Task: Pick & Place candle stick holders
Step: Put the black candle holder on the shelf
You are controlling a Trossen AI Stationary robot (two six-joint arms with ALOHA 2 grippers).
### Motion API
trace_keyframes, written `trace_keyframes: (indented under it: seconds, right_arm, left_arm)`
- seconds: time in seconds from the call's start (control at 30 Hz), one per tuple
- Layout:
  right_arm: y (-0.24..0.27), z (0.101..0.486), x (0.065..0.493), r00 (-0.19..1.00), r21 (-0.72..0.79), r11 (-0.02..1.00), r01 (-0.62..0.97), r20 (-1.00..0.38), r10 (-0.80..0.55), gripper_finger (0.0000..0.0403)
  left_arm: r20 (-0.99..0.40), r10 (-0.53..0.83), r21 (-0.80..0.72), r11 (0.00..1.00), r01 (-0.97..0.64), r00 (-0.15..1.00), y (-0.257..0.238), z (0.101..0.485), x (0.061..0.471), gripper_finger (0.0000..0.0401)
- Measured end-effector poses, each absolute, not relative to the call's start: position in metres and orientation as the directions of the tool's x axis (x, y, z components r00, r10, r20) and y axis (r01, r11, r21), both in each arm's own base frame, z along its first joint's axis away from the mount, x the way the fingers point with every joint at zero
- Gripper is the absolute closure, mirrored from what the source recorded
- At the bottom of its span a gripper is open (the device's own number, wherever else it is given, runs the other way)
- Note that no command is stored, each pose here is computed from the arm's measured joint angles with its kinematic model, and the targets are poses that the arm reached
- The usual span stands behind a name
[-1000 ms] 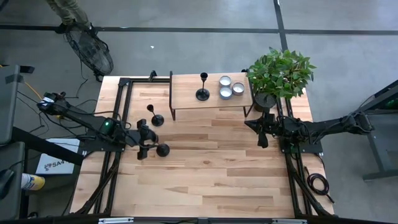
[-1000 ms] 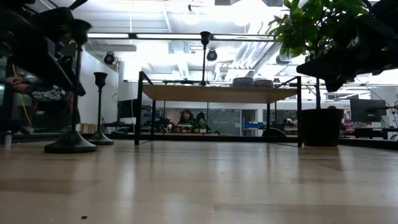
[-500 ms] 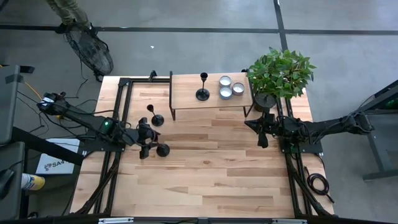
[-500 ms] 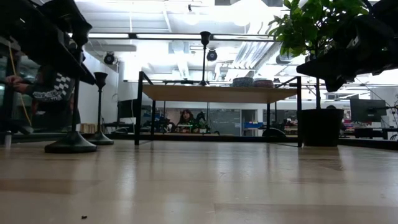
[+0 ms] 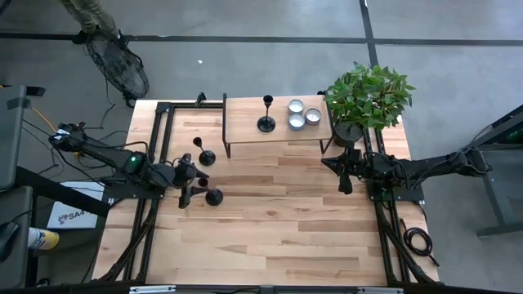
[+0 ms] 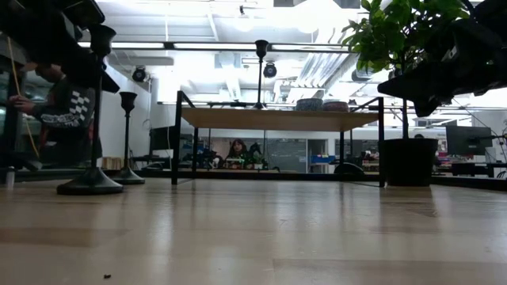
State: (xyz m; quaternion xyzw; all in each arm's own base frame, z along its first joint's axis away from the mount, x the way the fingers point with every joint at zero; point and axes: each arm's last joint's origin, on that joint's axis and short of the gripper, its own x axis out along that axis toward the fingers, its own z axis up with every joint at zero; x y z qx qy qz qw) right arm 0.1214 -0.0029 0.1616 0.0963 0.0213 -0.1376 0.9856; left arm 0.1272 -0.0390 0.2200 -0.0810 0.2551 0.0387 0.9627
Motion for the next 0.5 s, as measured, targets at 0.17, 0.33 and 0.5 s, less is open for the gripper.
trace_keyframes:
  seconds: [0.17, 0.33, 0.5]
  right_arm:
    - [-0.0028, 0.1616, 0.1214, 0.961, 0.184, 0.944, 0.275, -0.069, -0.267, 0.0400]
    - [-0.0028, 0.1616, 0.1214, 0.961, 0.184, 0.944, 0.275, -0.069, -0.267, 0.0400]
    - [-0.0028, 0.1616, 0.1214, 0.961, 0.184, 0.944, 0.275, -0.069, -0.267, 0.0400]
  left_arm:
    - [-0.506, 0.015, -0.143, 0.985, -0.101, 0.862, -0.0395, 0.2193, 0.1270, 0.0206]
    - [-0.506, 0.013, -0.144, 0.985, -0.099, 0.862, -0.0396, 0.2193, 0.1270, 0.0259]
    - [-0.507, 0.008, -0.146, 0.985, -0.095, 0.862, -0.0397, 0.2193, 0.1270, 0.0305]
